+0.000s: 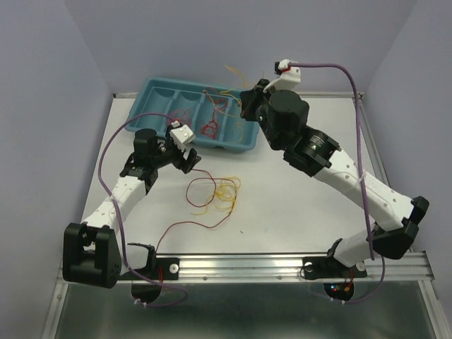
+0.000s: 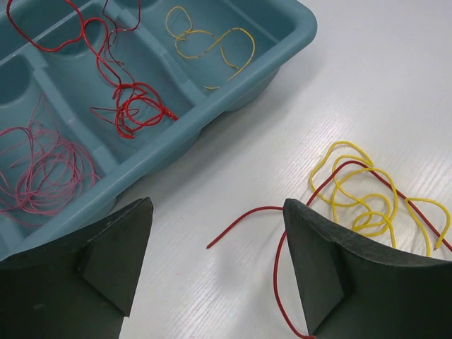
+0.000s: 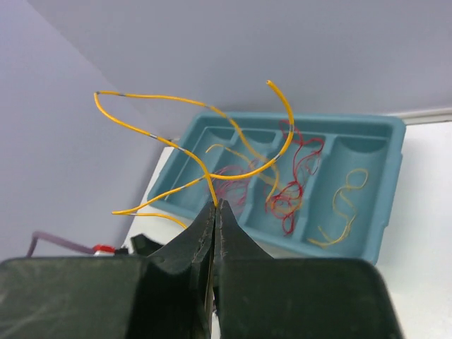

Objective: Untangle the cables

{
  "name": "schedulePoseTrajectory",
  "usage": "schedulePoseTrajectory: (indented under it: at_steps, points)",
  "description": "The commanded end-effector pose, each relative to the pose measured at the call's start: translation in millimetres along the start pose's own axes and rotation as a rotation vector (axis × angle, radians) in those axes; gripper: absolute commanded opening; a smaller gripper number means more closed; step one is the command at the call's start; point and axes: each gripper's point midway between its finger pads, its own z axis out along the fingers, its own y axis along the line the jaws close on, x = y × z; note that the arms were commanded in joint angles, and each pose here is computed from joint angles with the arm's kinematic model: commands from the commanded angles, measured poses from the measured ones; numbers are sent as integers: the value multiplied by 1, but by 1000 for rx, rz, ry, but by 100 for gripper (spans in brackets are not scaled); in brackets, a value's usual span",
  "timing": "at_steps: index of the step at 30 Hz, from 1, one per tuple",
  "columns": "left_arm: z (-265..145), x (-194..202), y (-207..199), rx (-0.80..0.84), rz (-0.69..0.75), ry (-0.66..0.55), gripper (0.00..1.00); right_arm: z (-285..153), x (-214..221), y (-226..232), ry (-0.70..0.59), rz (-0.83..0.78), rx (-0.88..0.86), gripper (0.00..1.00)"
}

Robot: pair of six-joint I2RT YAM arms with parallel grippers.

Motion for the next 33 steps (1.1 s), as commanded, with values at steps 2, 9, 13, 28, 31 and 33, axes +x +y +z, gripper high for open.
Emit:
schedulePoseTrajectory:
  at_steps: [2, 9, 13, 28, 31, 33]
  points:
    - [2, -5, 8, -30, 5, -20, 86, 27, -42, -7, -147, -77, 55, 1]
    - [1, -4, 17, -76, -15, -17, 86, 98, -25, -67, -144, -78, 122, 1]
    - [2, -2, 22, -83, -32, -9, 85, 132, 12, -91, -71, -79, 136, 1]
    - [0, -3, 23, -83, -38, -14, 86, 188, 145, -128, 148, -197, 132, 1]
    - [0, -3, 23, -82, -39, -14, 86, 185, 163, -146, 179, -220, 180, 1]
    - [-1, -3, 23, -83, -37, -15, 86, 184, 178, -158, 201, -231, 217, 1]
